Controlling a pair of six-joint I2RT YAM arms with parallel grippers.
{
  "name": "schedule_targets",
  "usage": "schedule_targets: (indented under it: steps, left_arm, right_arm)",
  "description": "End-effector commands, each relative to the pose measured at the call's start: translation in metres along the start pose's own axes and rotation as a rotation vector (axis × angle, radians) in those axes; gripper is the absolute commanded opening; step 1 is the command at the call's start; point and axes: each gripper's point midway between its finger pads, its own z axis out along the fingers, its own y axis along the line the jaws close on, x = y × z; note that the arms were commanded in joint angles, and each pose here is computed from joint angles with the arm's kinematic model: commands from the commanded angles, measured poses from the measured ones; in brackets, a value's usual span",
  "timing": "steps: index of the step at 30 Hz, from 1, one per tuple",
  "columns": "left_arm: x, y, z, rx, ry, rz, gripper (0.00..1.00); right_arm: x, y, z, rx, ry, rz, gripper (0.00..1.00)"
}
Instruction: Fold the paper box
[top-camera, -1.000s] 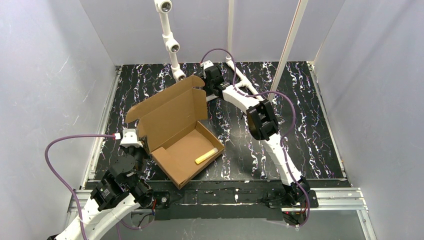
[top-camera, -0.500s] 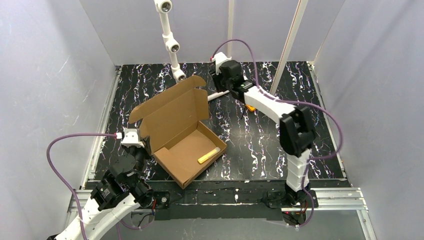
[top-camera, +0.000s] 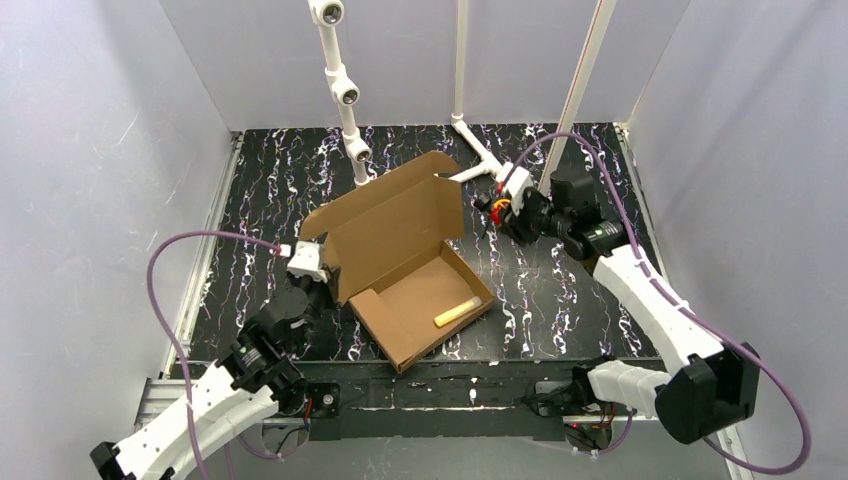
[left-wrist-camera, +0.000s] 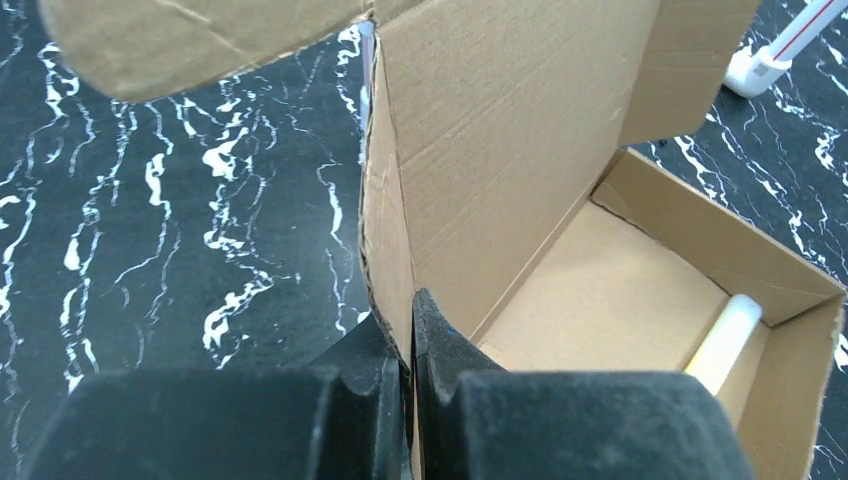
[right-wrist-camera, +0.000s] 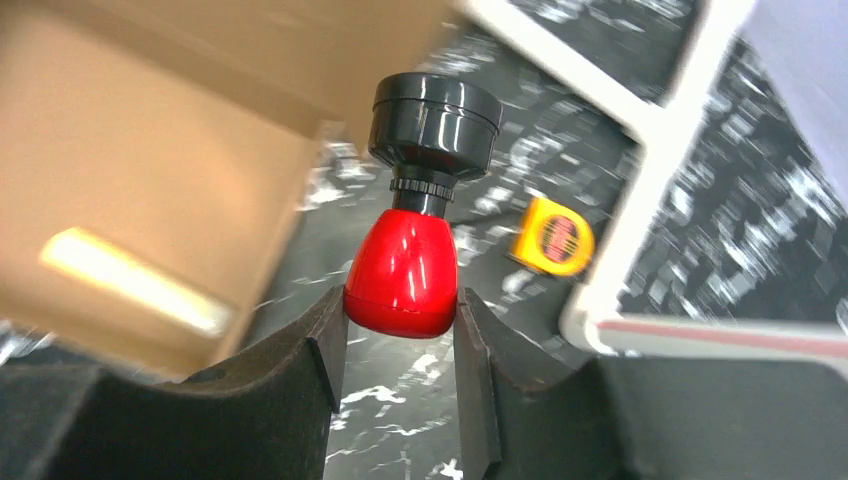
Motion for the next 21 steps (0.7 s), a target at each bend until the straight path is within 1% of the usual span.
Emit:
schedule_targets:
  steps: [1, 3, 7, 10, 11, 14, 15, 16, 18, 21]
  left_arm:
    - [-0.009, -0.021, 0.021, 0.055, -0.033, 0.024, 0.00]
    - [-0.009, -0.025, 0.029, 0.051, -0.030, 0.044, 0.00]
    - [-0.008, -0.029, 0.041, 0.042, -0.015, 0.088, 0.00]
    - [-0.011, -0.032, 0.045, 0.046, -0.023, 0.099, 0.00]
    - [-0.012, -0.032, 0.046, 0.046, -0.026, 0.101, 0.00]
    - [-0.013, -0.034, 0.048, 0.047, -0.029, 0.103, 0.00]
    - [-0.012, -0.034, 0.050, 0.047, -0.027, 0.103, 0.00]
    - [-0.012, -0.035, 0.051, 0.048, -0.025, 0.102, 0.00]
    - [-0.010, -0.037, 0.054, 0.053, -0.016, 0.099, 0.00]
    - [-0.006, -0.040, 0.059, 0.052, 0.009, 0.098, 0.01]
  right_arm:
    - [0.011, 0.102, -0.019, -0.526, -0.108, -0.173, 0.01]
    - [0.015, 0.118, -0.011, -0.582, -0.091, -0.211, 0.01]
    - [0.021, 0.131, 0.011, -0.616, -0.036, -0.262, 0.01]
    - [0.029, 0.132, 0.028, -0.608, 0.015, -0.260, 0.07]
    - [0.031, 0.131, 0.032, -0.604, 0.029, -0.244, 0.12]
    - [0.039, 0.130, 0.038, -0.587, 0.057, -0.222, 0.48]
    - [0.039, 0.130, 0.037, -0.584, 0.060, -0.221, 0.59]
    - [0.039, 0.130, 0.034, -0.585, 0.056, -0.222, 0.66]
    - [0.038, 0.134, 0.026, -0.602, 0.034, -0.235, 0.80]
    - [0.039, 0.142, 0.016, -0.643, 0.011, -0.248, 0.88]
